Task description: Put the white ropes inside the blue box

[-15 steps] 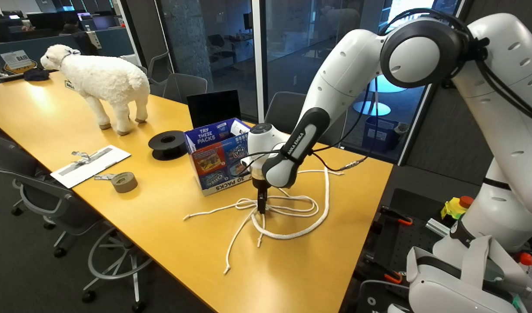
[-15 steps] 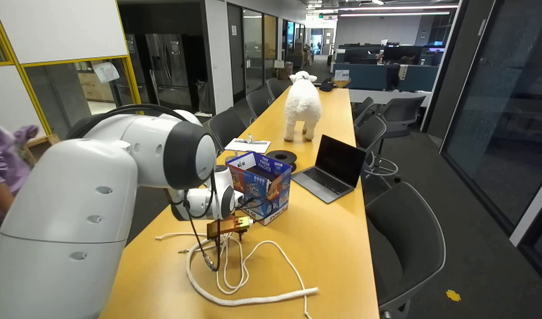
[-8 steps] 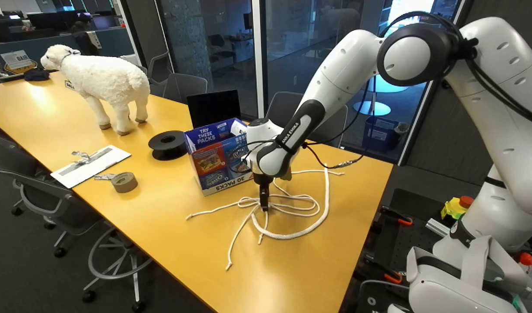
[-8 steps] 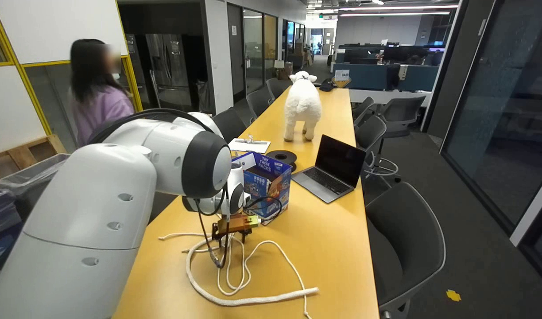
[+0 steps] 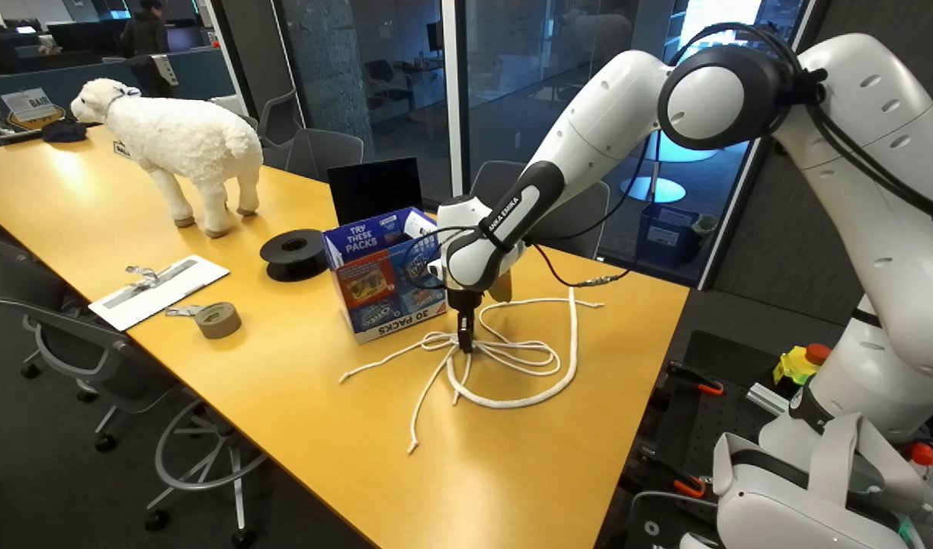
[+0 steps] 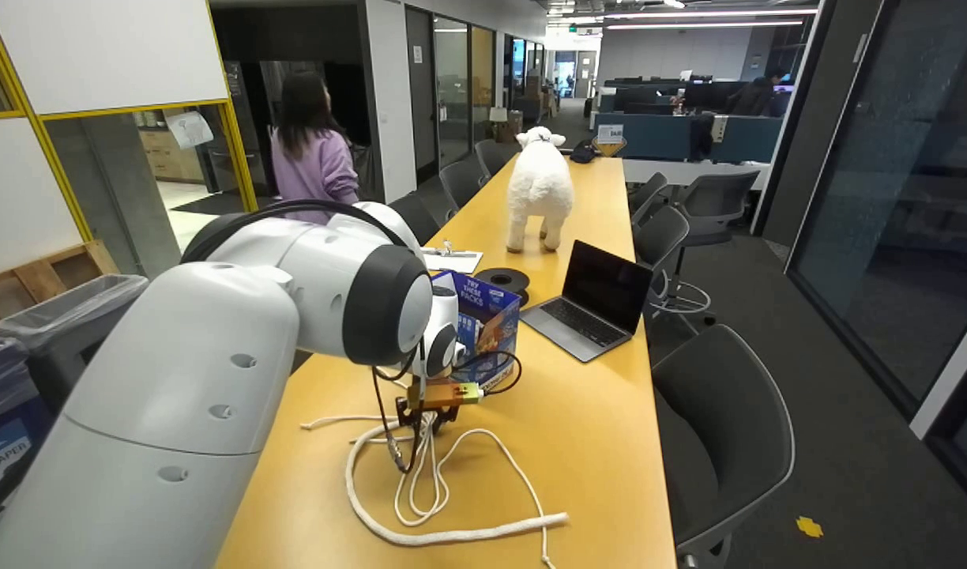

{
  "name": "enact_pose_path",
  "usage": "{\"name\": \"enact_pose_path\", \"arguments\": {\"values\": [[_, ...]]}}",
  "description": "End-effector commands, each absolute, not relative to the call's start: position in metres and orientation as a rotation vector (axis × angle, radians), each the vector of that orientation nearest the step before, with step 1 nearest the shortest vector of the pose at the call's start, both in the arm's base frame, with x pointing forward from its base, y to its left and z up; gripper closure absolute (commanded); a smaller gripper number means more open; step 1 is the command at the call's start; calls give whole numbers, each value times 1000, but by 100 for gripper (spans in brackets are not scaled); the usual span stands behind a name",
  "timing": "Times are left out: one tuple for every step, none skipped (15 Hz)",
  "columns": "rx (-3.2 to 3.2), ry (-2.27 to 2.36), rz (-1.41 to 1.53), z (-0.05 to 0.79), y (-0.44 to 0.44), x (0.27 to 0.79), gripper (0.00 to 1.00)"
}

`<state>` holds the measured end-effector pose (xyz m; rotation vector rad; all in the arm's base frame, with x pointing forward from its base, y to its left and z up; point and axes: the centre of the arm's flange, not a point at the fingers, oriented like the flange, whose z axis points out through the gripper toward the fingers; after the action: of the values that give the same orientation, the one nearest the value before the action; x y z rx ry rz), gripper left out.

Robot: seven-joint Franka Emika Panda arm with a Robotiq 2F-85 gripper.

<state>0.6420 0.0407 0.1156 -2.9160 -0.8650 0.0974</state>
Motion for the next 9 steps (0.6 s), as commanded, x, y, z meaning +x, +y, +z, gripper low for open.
{"name": "enact_pose_path", "arguments": {"values": [[-2907, -823, 111, 111, 34, 648, 90], [-2918, -808, 106, 114, 33, 650, 91], [-2919, -793, 103, 116, 33, 652, 93], [-2926, -763, 99, 119, 32, 654, 93], [-2938, -734, 90, 122, 32, 656, 90], [-2944, -703, 71, 129, 32, 659, 90], [-2951, -669, 42, 141, 33, 665, 90], [-2957, -637, 15, 153, 34, 671, 90], [-2959, -603, -18, 173, 36, 680, 90]]}}
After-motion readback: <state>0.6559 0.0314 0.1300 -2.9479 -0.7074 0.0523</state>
